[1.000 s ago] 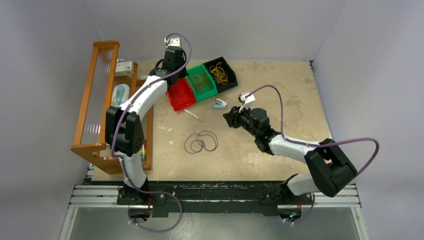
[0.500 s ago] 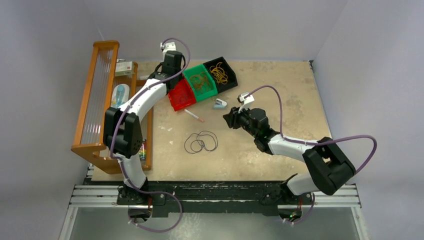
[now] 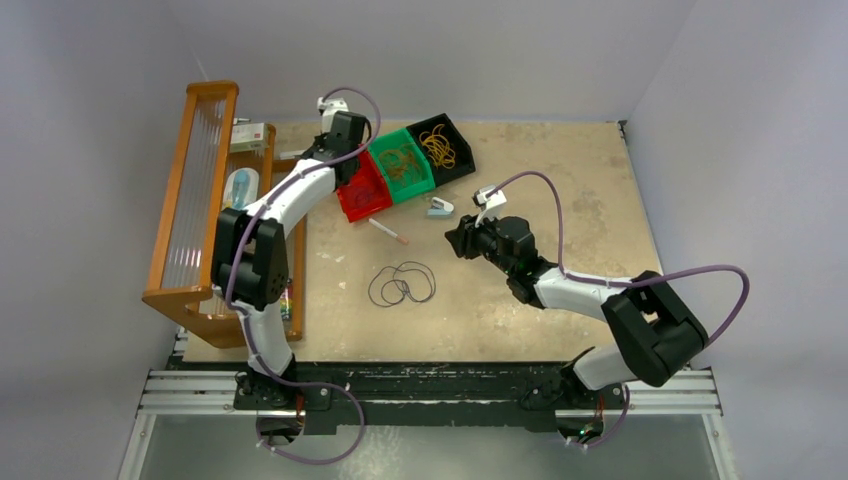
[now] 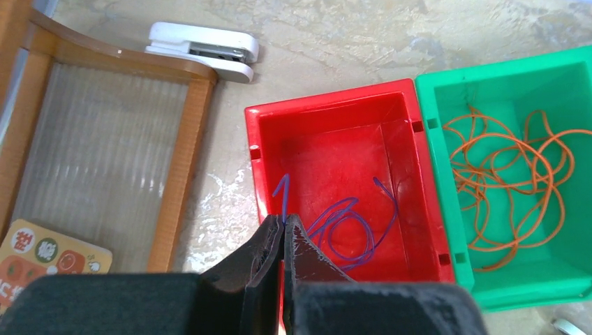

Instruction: Untangle the cables

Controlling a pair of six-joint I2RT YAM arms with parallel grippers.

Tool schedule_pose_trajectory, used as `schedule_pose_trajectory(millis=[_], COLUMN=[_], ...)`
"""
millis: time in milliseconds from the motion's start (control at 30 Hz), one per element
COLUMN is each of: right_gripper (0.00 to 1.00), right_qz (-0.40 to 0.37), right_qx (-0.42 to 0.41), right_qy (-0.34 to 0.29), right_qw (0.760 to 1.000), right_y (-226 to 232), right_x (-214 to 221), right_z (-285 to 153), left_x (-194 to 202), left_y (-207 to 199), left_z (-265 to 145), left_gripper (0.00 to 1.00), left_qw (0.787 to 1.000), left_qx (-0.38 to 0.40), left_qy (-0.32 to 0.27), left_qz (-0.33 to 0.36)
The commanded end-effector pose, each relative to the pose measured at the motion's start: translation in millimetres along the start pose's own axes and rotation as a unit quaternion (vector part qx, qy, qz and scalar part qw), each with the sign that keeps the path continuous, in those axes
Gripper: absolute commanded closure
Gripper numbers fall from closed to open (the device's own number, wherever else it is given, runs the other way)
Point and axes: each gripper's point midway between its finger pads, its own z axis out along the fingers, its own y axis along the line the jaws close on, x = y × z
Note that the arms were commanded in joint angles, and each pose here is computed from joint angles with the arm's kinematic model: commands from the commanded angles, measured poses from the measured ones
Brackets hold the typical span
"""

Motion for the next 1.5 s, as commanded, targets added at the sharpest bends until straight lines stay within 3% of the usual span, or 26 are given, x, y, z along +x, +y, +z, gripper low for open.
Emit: schedule_pose_trajectory(millis=[0, 433, 633, 1233, 1467], right_gripper=[0.6, 0.6, 0.59, 0.59, 0.59], right_qz=[-0.008, -0.013, -0.013, -0.015, -0.017], right_qx=[-0.012, -0.007, -0.008, -0.02, -0.017], right_qy=[-0.03, -0.029, -0.028, -0.021, -0.021], right_qw=[0.999, 0.999, 1.0, 0.999, 1.0], right_y=[6, 3, 4, 8, 7], right_x=[-24, -23, -22, -20, -21], right_z=[4, 5, 5, 10, 9], left_x=[-11, -79, -60, 32, 6], left_y=[-10, -7, -13, -37, -38], left_z=[15, 38, 44, 51, 36], left_gripper=[1.0, 1.0, 1.0, 1.0, 0.63], left_qw=[1.0, 0.998, 0.998, 0.994, 0.994], left_qx=[-0.003, -0.002, 0.018, 0.092, 0.102], left_qy=[-0.004, -0.071, -0.055, 0.065, 0.042], left_qz=[-0.006, -0.002, 0.008, 0.001, -0.014])
